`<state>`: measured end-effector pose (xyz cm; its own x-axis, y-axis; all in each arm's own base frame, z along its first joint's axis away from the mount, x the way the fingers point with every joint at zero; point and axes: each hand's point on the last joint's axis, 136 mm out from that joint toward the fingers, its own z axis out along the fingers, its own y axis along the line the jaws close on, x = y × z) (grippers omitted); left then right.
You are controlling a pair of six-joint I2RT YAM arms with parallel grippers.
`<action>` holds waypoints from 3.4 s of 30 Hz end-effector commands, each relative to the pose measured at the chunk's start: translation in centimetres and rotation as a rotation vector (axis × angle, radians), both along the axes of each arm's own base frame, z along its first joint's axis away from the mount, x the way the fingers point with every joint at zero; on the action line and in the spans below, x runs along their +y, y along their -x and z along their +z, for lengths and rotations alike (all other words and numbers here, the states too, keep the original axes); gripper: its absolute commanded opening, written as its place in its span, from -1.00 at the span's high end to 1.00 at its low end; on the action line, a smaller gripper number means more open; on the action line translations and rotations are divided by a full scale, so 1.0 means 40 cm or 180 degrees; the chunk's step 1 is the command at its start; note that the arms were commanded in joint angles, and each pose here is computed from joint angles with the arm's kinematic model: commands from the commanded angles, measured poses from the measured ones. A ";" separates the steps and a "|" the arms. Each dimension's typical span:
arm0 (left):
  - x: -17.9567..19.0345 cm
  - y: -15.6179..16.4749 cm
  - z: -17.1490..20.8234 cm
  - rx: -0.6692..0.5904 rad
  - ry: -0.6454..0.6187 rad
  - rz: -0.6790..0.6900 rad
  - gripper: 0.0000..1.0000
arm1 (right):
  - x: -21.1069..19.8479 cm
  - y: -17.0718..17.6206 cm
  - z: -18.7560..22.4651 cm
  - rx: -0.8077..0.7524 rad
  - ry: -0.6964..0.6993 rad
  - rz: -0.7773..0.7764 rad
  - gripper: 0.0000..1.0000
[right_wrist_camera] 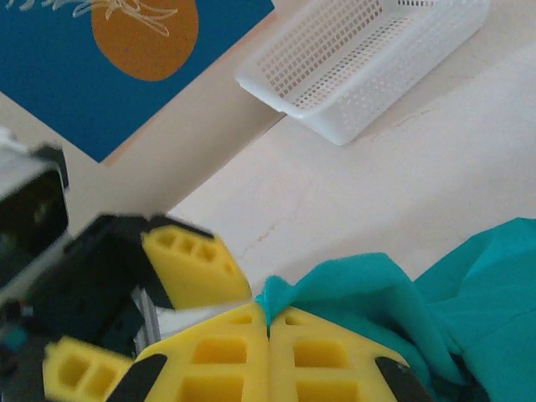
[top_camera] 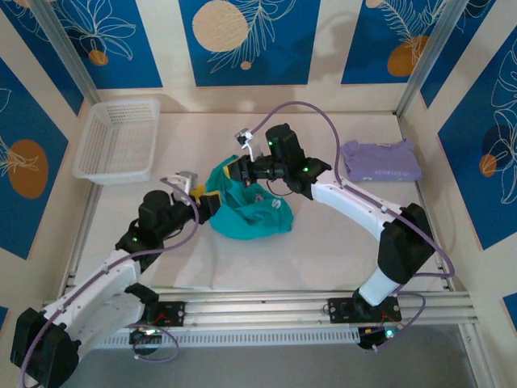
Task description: Fold the inside-out t-shirt
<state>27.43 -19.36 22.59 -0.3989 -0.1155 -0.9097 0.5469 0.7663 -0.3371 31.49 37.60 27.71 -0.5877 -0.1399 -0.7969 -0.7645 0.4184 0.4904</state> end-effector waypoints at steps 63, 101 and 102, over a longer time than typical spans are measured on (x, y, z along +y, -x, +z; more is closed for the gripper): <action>-0.096 -0.350 0.446 -0.1188 0.1305 -0.0107 1.00 | -0.310 -0.264 0.113 -0.0259 -0.0109 -0.0936 0.56; -0.118 -0.107 -0.289 0.0422 -0.1909 -0.0144 -0.24 | -0.211 -0.099 -0.545 0.1513 0.0835 -0.1312 -0.06; -0.126 -0.123 -0.314 0.0486 -0.1984 -0.0158 -0.16 | -0.216 -0.107 -0.550 0.1531 0.0802 -0.1349 0.07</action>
